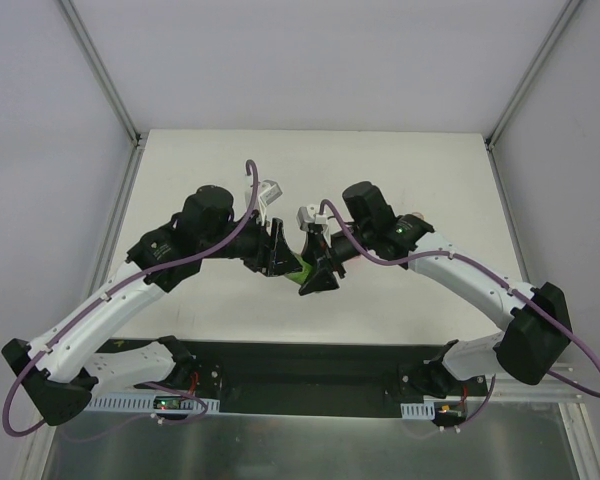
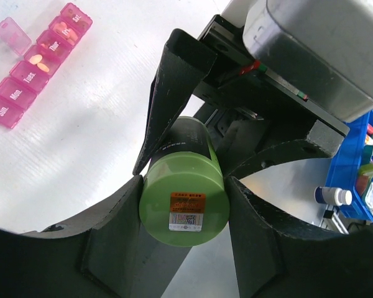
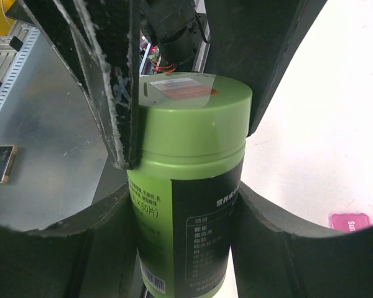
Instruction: Sort the pills into containers
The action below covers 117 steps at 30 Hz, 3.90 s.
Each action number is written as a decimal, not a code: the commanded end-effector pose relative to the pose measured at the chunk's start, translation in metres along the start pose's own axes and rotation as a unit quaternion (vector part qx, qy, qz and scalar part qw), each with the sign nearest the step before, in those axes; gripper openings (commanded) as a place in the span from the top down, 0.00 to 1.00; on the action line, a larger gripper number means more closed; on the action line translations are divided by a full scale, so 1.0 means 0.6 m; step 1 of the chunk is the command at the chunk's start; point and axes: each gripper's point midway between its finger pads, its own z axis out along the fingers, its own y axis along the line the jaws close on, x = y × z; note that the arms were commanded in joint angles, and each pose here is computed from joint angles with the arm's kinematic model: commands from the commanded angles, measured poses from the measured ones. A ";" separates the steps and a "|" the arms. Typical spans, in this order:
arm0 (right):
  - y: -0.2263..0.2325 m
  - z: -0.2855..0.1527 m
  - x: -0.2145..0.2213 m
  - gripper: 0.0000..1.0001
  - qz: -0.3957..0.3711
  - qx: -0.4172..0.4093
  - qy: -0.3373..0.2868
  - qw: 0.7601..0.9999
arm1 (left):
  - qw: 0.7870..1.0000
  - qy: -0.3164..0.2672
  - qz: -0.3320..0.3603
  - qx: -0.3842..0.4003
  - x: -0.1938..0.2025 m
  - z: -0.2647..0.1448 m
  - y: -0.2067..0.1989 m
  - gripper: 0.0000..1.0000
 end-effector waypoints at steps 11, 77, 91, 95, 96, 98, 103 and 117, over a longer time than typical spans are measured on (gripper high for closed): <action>-0.024 -0.017 -0.033 0.14 -0.035 0.037 -0.016 0.999 | 1.000 -0.015 0.003 0.001 -0.009 -0.027 -0.008 1.00; -0.276 -0.145 0.055 0.63 0.231 0.254 0.035 0.939 | 0.971 -0.171 -0.016 -0.163 -0.042 -0.125 0.306 0.01; -0.406 -0.132 0.164 0.88 0.307 0.275 0.120 0.903 | 0.988 -0.110 -0.051 -0.095 0.050 -0.064 0.301 0.18; -0.411 -0.126 0.186 0.88 0.315 0.271 0.133 0.900 | 0.990 -0.095 -0.063 -0.085 0.054 -0.052 0.300 0.18; -0.412 -0.123 0.194 0.88 0.321 0.267 0.136 0.898 | 0.990 -0.094 -0.065 -0.085 0.054 -0.051 0.301 0.19; -0.411 -0.120 0.199 0.88 0.324 0.263 0.137 0.898 | 0.990 -0.090 -0.070 -0.086 0.057 -0.049 0.304 0.19; -0.407 -0.114 0.202 0.88 0.327 0.251 0.135 0.901 | 0.989 -0.074 -0.088 -0.096 0.062 -0.029 0.306 0.20; -0.390 -0.109 0.193 0.88 0.329 0.233 0.124 0.907 | 0.985 0.016 -0.125 -0.117 0.018 0.159 0.319 0.54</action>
